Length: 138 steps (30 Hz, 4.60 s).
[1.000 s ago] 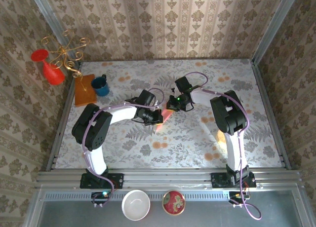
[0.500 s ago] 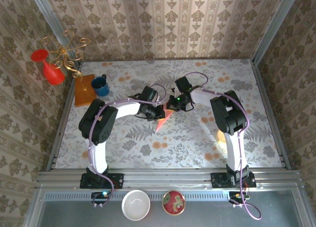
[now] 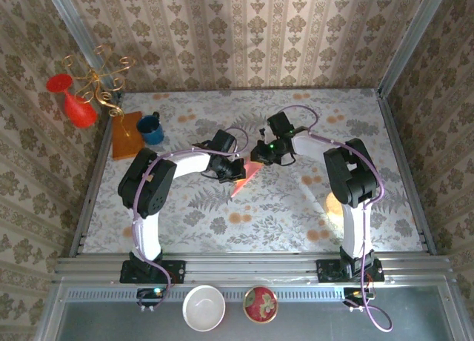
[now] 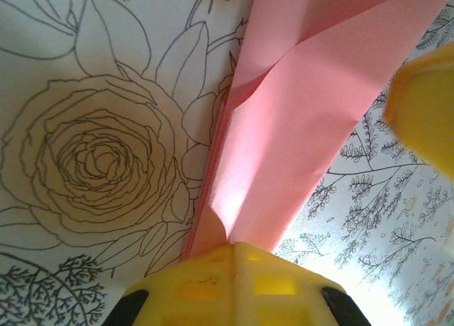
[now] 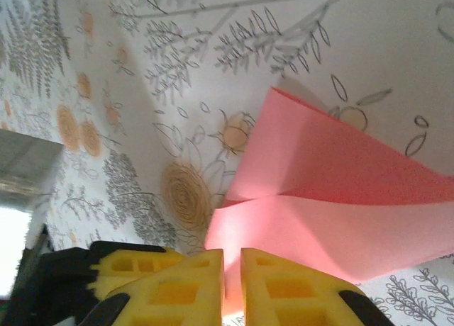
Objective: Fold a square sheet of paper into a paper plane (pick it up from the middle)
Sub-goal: Fold the wing for the fifth time at the center of the table, then turn over a paper plane at the top-center of the table.
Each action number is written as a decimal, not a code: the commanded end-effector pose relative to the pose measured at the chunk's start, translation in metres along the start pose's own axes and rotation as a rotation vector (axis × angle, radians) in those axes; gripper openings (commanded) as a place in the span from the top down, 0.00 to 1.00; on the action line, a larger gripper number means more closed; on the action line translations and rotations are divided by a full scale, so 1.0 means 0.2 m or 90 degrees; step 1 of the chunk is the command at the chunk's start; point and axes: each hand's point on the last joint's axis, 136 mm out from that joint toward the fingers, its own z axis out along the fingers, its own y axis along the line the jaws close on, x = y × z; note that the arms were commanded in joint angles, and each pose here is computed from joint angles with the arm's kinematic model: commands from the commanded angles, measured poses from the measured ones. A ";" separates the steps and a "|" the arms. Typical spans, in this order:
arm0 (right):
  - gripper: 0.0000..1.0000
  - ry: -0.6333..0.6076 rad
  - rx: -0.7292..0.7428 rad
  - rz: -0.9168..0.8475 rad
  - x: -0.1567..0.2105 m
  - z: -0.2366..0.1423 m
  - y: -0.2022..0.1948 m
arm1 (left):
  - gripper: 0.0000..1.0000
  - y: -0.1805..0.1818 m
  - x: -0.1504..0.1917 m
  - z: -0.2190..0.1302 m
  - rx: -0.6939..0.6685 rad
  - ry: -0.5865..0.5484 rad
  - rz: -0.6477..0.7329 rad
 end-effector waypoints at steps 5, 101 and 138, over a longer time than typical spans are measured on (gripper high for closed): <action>0.86 0.044 -0.003 0.000 0.10 0.06 -0.01 | 1.00 0.15 0.11 0.06 -0.077 0.053 -0.039; 0.82 -0.136 0.284 0.211 0.23 -0.09 -0.03 | 0.00 0.63 -0.03 -0.79 -0.029 -0.248 -0.093; 0.96 -0.023 -0.121 0.032 0.17 0.08 0.09 | 0.18 0.35 -0.05 -0.55 0.083 -0.211 -0.144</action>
